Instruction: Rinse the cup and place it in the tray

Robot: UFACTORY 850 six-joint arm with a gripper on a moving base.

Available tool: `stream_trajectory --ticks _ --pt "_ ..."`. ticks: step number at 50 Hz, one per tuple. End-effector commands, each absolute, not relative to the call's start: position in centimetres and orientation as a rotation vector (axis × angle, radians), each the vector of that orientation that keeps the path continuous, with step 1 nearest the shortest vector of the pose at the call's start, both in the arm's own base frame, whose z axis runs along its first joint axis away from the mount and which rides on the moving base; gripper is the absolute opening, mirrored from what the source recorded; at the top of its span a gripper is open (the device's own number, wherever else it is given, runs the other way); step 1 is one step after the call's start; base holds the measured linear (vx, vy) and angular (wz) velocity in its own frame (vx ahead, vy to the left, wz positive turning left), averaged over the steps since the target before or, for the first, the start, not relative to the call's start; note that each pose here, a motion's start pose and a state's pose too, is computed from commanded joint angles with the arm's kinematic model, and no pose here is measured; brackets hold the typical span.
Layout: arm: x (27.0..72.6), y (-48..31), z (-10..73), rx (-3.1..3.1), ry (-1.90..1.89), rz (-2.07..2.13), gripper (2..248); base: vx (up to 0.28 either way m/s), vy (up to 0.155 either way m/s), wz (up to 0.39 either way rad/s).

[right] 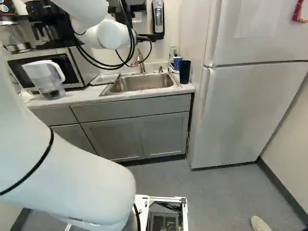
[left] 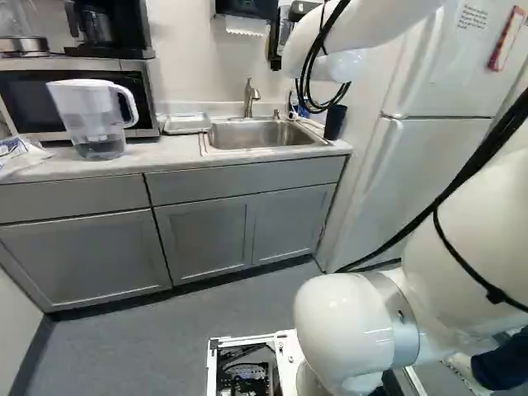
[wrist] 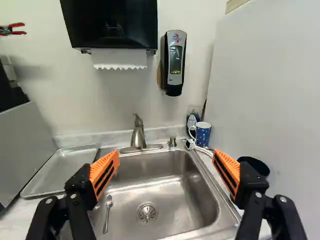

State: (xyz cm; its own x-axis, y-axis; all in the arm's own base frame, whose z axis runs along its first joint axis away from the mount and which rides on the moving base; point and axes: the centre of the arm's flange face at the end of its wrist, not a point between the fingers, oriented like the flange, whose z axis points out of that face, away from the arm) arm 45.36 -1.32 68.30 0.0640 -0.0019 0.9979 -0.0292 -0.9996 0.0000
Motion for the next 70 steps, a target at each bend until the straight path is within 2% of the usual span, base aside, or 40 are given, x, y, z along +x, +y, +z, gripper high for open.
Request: stream_trajectory --ticks 50,70 --pt "45.36 -1.32 68.3 2.277 -0.033 2.135 247 0.16 0.0 -0.02" --pt "45.36 -1.32 68.3 2.277 -0.033 2.135 247 0.056 0.0 -0.012"
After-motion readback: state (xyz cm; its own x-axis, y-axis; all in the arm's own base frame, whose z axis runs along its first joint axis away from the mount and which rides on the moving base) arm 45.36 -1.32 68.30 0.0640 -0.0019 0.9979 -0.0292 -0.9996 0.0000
